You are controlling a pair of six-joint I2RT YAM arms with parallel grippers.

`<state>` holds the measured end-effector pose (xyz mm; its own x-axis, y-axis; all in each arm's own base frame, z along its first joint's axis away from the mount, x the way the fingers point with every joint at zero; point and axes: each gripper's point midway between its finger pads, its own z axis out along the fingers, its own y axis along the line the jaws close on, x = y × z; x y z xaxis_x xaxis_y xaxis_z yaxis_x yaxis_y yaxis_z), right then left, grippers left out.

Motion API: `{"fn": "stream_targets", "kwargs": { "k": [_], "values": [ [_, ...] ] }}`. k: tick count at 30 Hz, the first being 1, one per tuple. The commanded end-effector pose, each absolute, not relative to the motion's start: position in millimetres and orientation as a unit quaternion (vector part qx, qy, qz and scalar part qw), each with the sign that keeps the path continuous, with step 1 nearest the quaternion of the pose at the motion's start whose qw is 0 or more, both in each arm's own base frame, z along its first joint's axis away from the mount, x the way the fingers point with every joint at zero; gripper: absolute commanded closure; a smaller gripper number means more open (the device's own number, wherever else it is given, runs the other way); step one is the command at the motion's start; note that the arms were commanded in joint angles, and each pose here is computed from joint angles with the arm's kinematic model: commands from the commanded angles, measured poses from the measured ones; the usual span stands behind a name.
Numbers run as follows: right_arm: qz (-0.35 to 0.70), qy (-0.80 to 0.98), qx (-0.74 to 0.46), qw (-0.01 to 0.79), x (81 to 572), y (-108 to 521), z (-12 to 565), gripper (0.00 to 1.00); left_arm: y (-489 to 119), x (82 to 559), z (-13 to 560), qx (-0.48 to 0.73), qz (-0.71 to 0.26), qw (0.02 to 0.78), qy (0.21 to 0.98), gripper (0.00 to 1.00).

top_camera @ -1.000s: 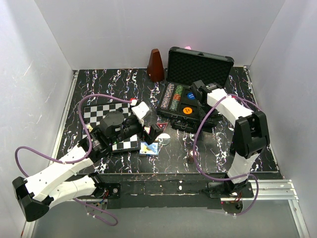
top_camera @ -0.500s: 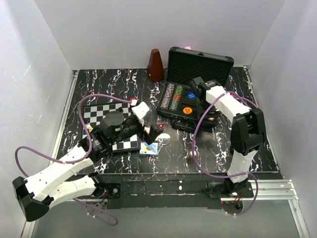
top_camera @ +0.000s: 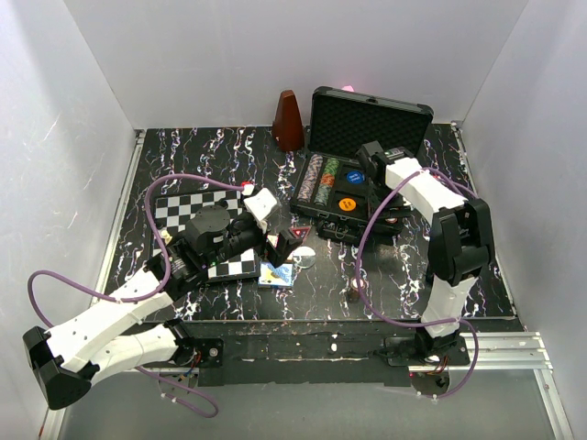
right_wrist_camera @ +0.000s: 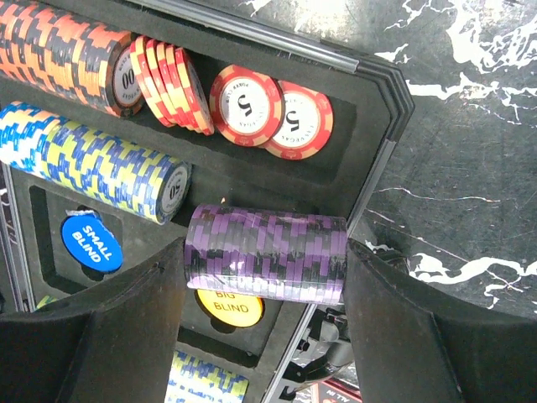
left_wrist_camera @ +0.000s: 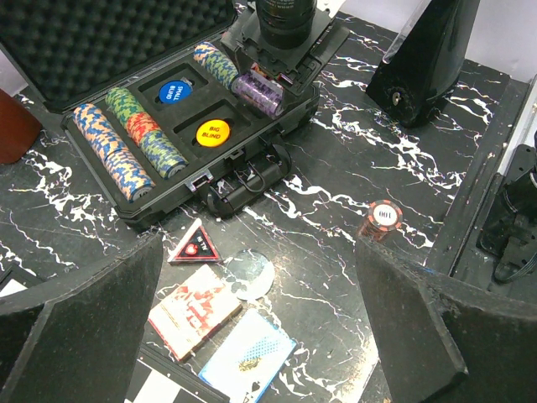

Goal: Pack up texas hold em set

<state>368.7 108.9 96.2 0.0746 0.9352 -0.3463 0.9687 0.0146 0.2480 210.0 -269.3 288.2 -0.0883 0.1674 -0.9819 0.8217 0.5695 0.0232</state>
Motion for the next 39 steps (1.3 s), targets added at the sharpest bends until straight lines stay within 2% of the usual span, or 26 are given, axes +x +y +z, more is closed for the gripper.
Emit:
{"fn": "stream_targets", "kwargs": {
  "k": [1,27,39],
  "values": [
    [-0.004,0.411,0.886,0.216,390.2,92.6,94.3,0.99,-268.6,212.1,302.9,0.362,-0.288,0.582,0.669,0.02],
    [0.041,0.346,0.918,0.192,447.6,100.2,93.8,0.99,-277.1,212.9,290.4,0.366,-0.297,0.566,0.676,0.02],
    [0.078,0.349,0.907,0.222,464.3,91.9,100.9,0.99,-275.3,211.9,293.5,0.366,-0.297,0.570,0.673,0.02]
  ]
}}
